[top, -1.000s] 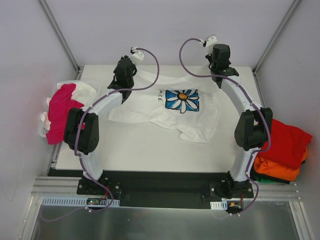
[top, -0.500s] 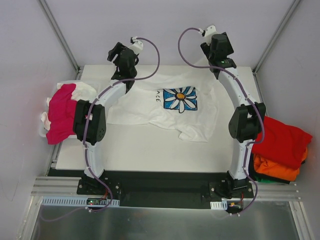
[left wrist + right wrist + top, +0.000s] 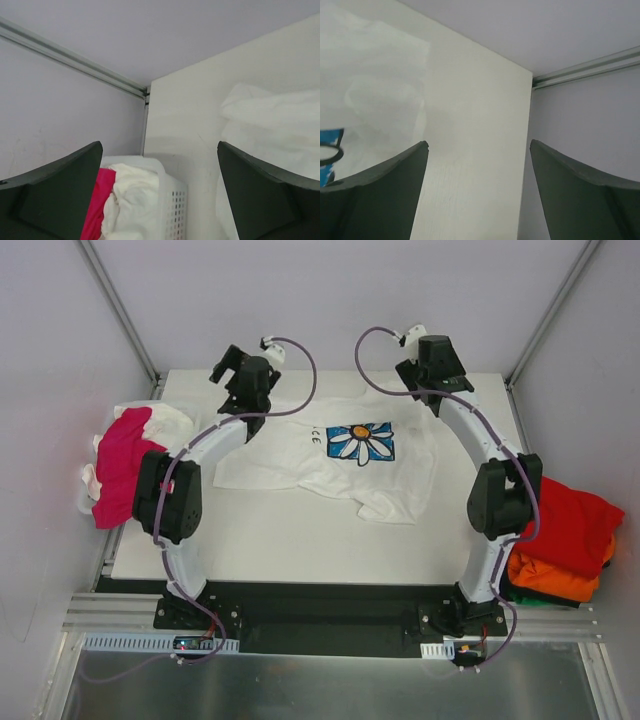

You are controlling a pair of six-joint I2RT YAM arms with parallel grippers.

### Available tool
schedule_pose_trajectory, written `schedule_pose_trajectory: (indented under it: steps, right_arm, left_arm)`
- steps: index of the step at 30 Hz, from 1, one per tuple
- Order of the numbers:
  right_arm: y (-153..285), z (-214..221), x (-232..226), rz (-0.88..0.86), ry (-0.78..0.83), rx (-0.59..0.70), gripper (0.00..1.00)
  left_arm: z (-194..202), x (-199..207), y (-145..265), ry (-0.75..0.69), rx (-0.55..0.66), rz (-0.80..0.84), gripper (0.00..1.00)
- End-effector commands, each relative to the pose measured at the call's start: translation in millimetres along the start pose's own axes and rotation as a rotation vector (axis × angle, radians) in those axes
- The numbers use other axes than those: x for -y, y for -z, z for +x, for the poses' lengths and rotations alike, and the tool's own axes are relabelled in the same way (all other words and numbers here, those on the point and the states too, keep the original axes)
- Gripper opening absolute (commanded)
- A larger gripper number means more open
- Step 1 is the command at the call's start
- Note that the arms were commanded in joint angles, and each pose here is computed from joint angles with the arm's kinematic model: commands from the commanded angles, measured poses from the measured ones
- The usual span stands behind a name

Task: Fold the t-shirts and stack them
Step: Flatten out the tshirt

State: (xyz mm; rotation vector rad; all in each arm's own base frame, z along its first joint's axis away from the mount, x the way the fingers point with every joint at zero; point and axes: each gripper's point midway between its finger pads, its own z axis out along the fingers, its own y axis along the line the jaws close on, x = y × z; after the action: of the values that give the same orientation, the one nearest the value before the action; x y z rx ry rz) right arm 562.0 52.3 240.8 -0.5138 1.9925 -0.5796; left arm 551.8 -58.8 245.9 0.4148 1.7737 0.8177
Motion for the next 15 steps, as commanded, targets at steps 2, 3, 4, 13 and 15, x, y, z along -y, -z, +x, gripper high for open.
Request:
schedule_pose_trajectory:
  steps: [2,3,4,13,15]
  right_arm:
    - [72,10,-31,-0.144,0.041,-0.002,0.87]
    - [83,12,-39,-0.172,0.052,-0.009,0.86]
    - [89,32,-53,-0.229,0.083,-0.069,0.85]
    - [152,121,-123,-0.505,0.280,-0.296,0.79]
    - [167,141,-131,-0.545,0.308,-0.313,0.78]
  left_arm:
    - [14,31,69,-0.038,0.040,0.181,0.99]
    - [18,39,77,-0.060,0.042,0.203,0.99]
    - [20,38,85,-0.066,0.049,0.210,0.99]
    - [74,73,127,-0.202,0.003,0.372,0.99]
    - [84,77,131,-0.229,-0.006,0.391,0.99]
